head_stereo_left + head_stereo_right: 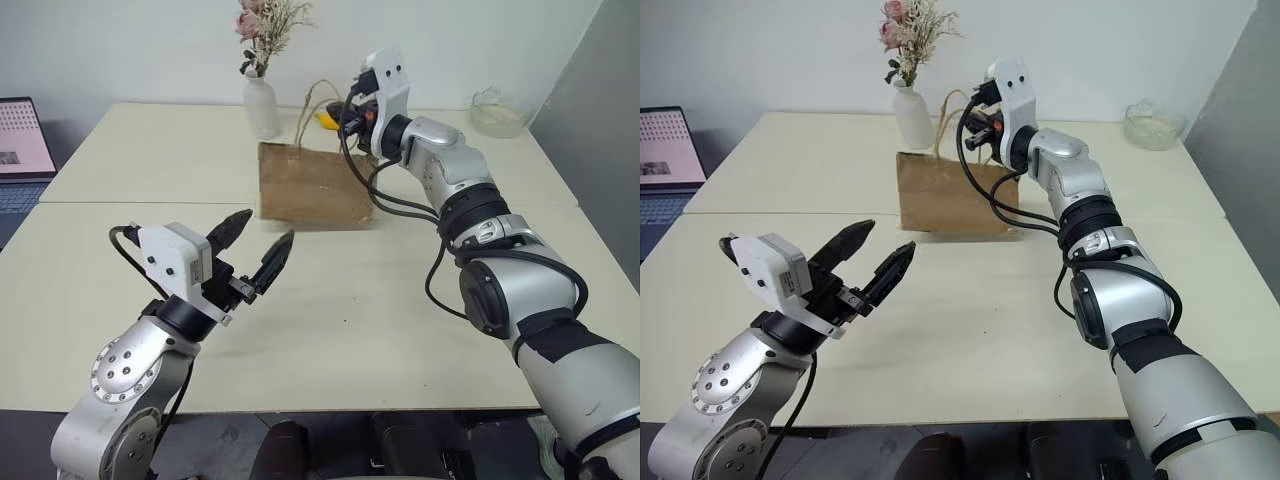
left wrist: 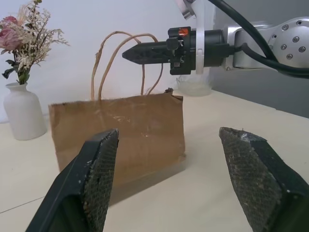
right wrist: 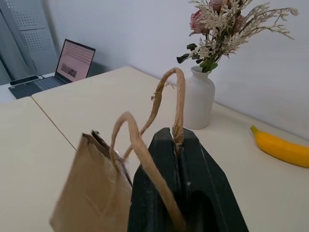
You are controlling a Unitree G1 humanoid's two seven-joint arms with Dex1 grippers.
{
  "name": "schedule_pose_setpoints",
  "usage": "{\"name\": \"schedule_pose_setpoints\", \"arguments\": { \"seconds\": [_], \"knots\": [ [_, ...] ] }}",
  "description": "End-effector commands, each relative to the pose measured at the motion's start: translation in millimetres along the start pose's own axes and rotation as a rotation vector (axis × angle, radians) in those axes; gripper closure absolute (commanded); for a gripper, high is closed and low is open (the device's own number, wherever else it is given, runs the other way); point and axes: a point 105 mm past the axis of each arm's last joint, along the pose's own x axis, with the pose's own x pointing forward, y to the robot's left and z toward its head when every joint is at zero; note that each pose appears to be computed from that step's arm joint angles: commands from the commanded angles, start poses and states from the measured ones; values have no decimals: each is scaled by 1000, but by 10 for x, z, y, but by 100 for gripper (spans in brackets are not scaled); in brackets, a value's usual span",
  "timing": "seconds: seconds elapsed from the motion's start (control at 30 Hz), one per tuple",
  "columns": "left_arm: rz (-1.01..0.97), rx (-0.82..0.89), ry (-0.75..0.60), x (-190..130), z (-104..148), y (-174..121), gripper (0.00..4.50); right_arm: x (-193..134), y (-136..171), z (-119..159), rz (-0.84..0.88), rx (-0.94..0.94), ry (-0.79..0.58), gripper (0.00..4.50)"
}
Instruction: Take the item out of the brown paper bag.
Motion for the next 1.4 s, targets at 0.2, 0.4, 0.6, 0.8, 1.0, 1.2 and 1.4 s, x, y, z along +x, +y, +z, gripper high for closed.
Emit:
{"name": "schedule_pose_setpoints", "arguments": {
  "seconds": [0.2, 0.4, 0.6, 0.8, 1.0, 1.2, 1.4],
  "knots": [
    [-7, 52, -46, 40, 86, 17, 100, -25, -9, 86, 0, -57, -33, 447],
    [-11, 54, -50, 49, 86, -1, 100, -54, -31, 24, 2, -71, -7, 447],
    [-17, 57, -52, 62, 89, -1, 100, -68, -44, -13, -1, -88, 11, 447],
    [-25, 55, -58, 74, 92, -24, 100, -85, -85, -22, -19, -117, 23, 447],
    [-28, 54, -61, 78, 93, -33, 100, -116, -100, -34, -5, -121, 30, 393],
    [-42, 47, -63, 93, 84, -61, 100, -206, -148, -30, 22, -153, 50, 187],
    [-59, 41, -57, 92, 78, -89, 100, -491, -198, -25, 73, -225, 55, 118]
  ]
}}
